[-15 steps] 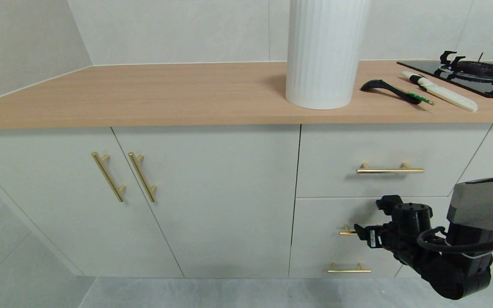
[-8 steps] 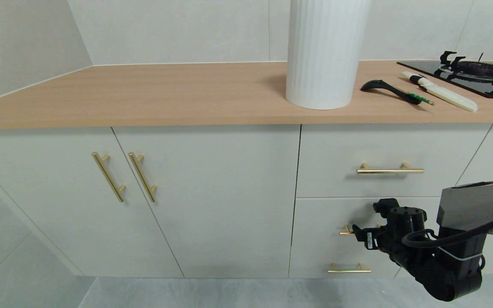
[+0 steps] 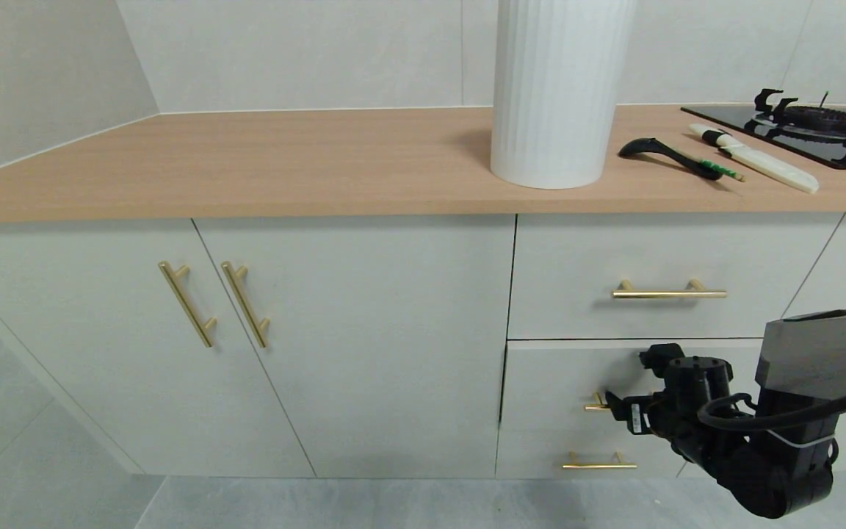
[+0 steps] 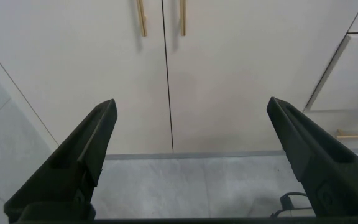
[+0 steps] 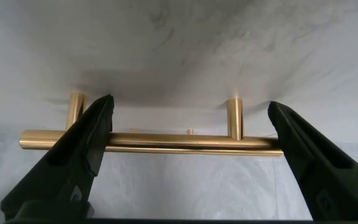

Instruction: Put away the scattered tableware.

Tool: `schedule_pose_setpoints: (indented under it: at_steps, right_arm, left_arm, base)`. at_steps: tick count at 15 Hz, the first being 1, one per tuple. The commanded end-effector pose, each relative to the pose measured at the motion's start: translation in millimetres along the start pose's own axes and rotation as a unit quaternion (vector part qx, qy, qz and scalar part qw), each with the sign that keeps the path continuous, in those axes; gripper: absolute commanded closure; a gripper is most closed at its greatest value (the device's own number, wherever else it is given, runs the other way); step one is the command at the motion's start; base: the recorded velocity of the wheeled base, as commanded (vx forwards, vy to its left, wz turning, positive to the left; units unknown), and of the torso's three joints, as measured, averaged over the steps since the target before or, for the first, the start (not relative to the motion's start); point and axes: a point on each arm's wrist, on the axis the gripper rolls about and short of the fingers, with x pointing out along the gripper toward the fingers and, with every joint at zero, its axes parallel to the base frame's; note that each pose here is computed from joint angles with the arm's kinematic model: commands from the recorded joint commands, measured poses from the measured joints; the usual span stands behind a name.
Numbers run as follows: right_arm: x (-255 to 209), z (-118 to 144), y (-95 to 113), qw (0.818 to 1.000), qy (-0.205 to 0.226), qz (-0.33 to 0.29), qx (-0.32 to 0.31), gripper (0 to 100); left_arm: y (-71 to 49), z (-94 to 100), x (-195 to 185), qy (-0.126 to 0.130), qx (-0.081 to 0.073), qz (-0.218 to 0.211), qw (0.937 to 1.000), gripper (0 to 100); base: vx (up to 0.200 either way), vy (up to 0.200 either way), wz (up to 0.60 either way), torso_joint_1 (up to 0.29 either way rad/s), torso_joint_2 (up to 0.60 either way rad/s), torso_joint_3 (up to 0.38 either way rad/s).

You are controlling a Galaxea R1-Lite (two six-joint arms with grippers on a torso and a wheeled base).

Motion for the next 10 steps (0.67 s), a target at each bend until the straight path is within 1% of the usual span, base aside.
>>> schedule_pose_setpoints:
  at_steps: [1, 4, 7, 8, 10]
  right_arm:
    - [-4, 3, -1, 1.000, 0.000, 0.000, 0.000, 0]
    - [-23, 14, -5, 1.000, 0.026, 0.003, -0.007, 0]
    - [-49, 33, -8, 0.999, 0.036, 0.014, -0.011, 0]
    - [-69, 46, -12, 0.998, 0.046, 0.029, -0.012, 0]
    - [-106, 71, -19, 0.998, 0.034, 0.054, -0.008, 0]
  left_arm:
    - [0.0, 0.0, 0, 0.000, 0.000, 0.000, 1.0000, 0]
    - [0.0, 0.0, 0, 0.000, 0.000, 0.000, 1.0000, 0]
    - [0.0, 0.0, 0, 0.000, 0.000, 0.000, 1.0000, 0]
    - [0.0, 0.0, 0, 0.000, 0.000, 0.000, 1.0000, 0]
    - [0.0, 0.0, 0, 0.000, 0.000, 0.000, 1.0000, 0]
  base:
    - [0.000, 0.000, 0.00, 0.000, 0.00, 0.000]
    - [0.000, 0.000, 0.00, 0.000, 0.00, 0.000]
    - [0.000, 0.000, 0.00, 0.000, 0.00, 0.000]
    - [0.000, 0.000, 0.00, 0.000, 0.00, 0.000]
    - [0.000, 0.000, 0.00, 0.000, 0.00, 0.000]
